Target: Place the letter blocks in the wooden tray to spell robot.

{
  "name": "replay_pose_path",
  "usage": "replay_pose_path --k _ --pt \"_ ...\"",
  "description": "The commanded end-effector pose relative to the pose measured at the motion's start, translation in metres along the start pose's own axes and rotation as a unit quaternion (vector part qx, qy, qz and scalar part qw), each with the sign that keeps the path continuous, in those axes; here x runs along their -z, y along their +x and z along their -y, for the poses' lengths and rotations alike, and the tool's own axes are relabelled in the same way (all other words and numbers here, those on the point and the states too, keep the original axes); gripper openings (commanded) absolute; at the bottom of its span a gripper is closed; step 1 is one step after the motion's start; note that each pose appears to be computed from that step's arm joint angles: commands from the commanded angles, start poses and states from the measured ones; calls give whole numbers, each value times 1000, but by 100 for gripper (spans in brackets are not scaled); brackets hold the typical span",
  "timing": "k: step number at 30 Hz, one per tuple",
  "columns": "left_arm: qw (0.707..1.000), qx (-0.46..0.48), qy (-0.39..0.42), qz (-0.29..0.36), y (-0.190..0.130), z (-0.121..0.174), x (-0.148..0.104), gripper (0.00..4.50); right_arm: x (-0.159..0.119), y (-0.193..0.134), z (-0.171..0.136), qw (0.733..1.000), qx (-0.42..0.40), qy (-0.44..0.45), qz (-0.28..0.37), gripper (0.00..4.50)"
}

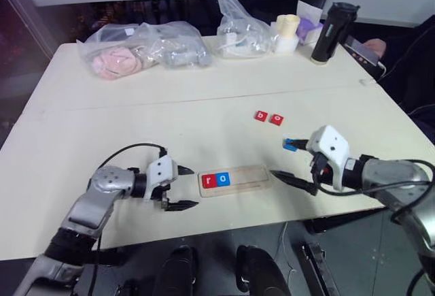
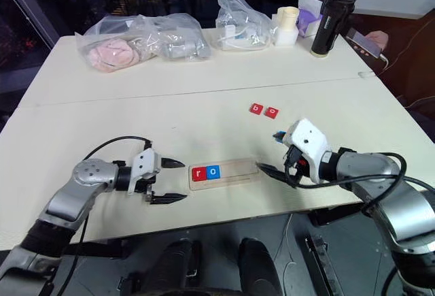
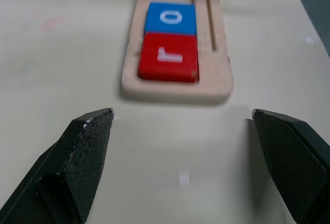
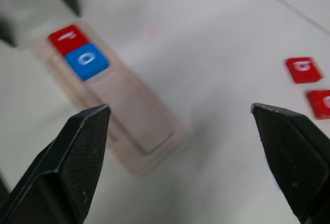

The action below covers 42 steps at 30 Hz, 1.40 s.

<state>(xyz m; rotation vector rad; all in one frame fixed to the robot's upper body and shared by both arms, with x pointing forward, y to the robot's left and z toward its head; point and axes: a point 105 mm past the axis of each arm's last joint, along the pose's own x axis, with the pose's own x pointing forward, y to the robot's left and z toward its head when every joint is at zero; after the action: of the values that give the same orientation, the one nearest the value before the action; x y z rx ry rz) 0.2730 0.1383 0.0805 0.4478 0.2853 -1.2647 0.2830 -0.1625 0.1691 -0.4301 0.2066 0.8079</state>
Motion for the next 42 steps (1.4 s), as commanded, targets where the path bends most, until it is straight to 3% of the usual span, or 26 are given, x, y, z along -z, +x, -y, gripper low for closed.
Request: replay_pose_path --k 1,7,11,21,31,42 --pt "999 -35 3 3 -19 -6 -9 447 -17 19 30 996 81 17 24 450" --pt "998 -59 0 3 -24 -8 -8 447 -34 64 64 978 171 116 19 450" --pt "997 -77 2 14 -24 -12 -12 447 -38 94 83 945 245 216 4 450" --pt "996 -87 -4 12 -24 -7 -6 447 -34 142 71 894 303 322 -68 450" --pt "996 -87 -5 12 -22 0 -7 447 -22 159 66 874 307 364 -102 450" --pt "996 -88 -6 16 -19 2 -10 447 -3 169 66 833 325 429 -128 450"
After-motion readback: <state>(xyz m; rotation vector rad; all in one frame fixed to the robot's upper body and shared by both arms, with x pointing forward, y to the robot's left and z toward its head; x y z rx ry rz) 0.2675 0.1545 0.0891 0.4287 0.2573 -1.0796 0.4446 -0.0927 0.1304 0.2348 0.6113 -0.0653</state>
